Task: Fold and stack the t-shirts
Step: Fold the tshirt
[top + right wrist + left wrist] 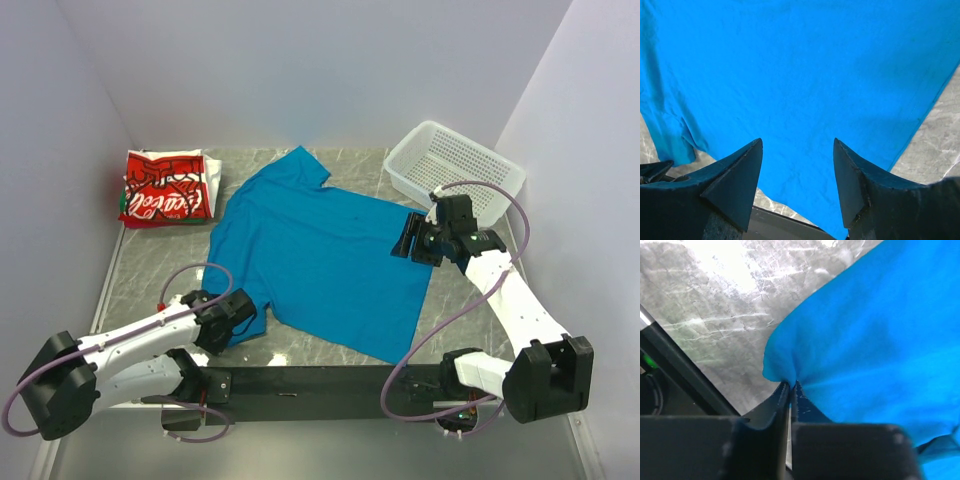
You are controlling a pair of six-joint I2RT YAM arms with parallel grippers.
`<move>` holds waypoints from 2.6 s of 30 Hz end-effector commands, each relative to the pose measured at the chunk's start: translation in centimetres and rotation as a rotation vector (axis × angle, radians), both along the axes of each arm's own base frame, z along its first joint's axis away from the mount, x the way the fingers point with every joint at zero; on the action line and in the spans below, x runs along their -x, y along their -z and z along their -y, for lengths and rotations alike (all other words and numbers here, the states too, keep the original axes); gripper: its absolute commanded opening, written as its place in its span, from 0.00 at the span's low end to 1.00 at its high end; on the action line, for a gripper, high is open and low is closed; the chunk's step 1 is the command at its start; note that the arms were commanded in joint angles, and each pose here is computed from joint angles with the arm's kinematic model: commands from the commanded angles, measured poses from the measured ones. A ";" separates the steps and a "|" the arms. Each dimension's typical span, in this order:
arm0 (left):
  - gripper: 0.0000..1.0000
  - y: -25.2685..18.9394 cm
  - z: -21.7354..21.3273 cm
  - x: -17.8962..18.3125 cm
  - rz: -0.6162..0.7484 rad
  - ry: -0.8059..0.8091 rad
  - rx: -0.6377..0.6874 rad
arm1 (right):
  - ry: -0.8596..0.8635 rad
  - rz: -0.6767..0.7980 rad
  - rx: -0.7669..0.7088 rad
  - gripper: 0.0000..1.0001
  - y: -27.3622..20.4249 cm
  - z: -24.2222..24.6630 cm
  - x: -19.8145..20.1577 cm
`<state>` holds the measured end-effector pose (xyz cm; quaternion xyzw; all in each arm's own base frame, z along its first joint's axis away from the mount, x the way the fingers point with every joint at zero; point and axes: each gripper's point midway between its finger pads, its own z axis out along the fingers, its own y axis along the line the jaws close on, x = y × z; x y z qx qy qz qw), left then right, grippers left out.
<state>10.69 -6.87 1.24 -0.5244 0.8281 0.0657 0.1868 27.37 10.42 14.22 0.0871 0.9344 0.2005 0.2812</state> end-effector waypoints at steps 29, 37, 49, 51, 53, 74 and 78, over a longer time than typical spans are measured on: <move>0.00 -10.9 -2.8 -12.2 0.469 0.113 -0.124 | 0.042 -0.307 0.203 0.64 6.7 -2.5 14.2; 0.00 -11.8 -2.9 -14.4 0.492 0.223 -0.111 | 0.075 -0.439 0.251 0.65 9.3 -3.0 18.7; 0.00 -11.2 -3.4 -14.2 0.468 0.255 -0.084 | 0.123 -0.539 0.271 0.65 11.4 -2.9 22.7; 0.01 -11.0 -3.4 -14.0 0.463 0.260 -0.080 | 0.131 -0.547 0.290 0.65 11.9 -2.6 22.8; 0.01 -11.0 -3.5 -13.6 0.462 0.261 -0.079 | 0.146 -0.540 0.299 0.65 12.1 -2.4 22.7; 0.01 -11.7 -3.7 -12.9 0.463 0.296 -0.088 | 0.310 -0.415 0.295 0.64 12.7 -0.2 20.8; 0.01 -12.1 -3.6 -13.1 0.474 0.302 -0.089 | 0.331 -0.382 0.336 0.64 12.3 0.1 19.9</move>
